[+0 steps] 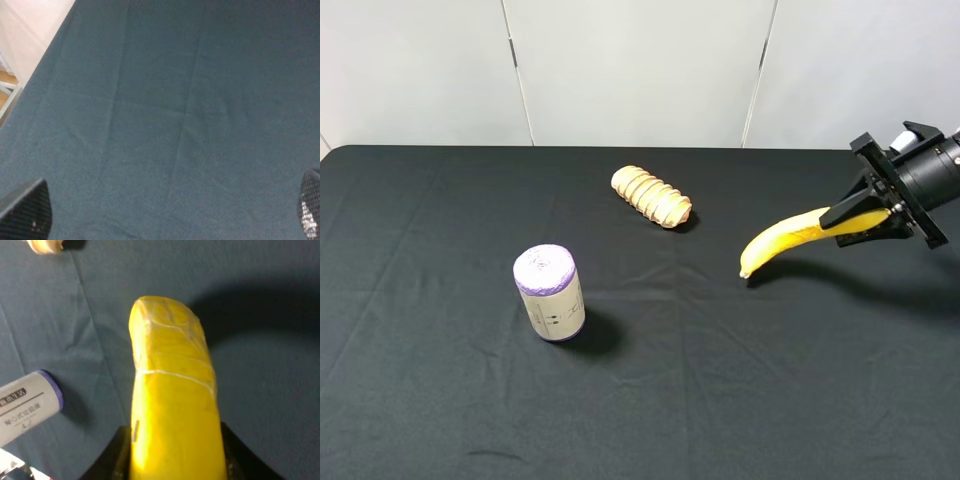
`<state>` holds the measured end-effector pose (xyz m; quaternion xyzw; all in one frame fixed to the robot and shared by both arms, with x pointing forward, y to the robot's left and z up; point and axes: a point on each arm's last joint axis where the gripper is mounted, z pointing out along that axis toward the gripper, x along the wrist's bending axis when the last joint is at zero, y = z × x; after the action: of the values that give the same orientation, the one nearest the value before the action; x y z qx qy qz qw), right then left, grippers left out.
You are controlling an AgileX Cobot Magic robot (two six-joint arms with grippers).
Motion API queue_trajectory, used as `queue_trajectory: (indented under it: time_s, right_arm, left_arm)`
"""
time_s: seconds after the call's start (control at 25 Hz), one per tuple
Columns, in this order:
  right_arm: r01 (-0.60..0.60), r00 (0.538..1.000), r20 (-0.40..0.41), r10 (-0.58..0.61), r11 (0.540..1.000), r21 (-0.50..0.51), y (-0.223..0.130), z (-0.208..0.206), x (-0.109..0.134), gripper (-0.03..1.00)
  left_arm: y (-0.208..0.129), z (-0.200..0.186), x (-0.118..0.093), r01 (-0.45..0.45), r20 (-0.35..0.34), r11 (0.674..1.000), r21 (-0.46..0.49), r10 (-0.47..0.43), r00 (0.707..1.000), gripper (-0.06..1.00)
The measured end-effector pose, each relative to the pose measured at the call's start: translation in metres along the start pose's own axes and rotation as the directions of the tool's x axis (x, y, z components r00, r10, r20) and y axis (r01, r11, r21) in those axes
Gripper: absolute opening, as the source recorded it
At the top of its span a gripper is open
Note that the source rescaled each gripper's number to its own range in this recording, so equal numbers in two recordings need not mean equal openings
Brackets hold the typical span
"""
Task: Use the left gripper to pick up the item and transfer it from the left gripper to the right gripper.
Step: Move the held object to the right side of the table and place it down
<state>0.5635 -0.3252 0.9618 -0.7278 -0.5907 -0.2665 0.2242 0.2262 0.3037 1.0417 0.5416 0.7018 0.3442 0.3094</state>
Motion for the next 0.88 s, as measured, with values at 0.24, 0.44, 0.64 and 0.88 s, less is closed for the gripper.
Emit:
queue_trajectory:
  time_s: [0.24,0.44,0.64,0.88]
  right_arm:
    - [-0.018,1.000,-0.013,0.019,0.998,0.057,0.016,0.008,-0.007,0.00]
    - [-0.028,1.000,0.001,0.028,0.996,0.083,0.016,0.010,-0.011,0.00]
    - [-0.038,0.999,0.024,0.036,0.996,0.076,0.016,0.010,-0.013,0.15]
    - [-0.073,0.991,0.121,0.064,0.995,0.070,0.016,0.010,-0.021,0.95]
  left_arm:
    - [0.000,0.000,0.000,0.000,0.000,1.000,0.000,0.000,1.000,0.98]
    - [0.000,0.000,0.000,0.000,0.000,1.000,0.000,0.000,1.000,0.98]
    - [0.000,0.000,0.000,0.000,0.000,1.000,0.001,0.000,1.000,0.98]
    - [0.000,0.000,0.000,0.000,0.000,1.000,0.001,0.000,1.000,0.98]
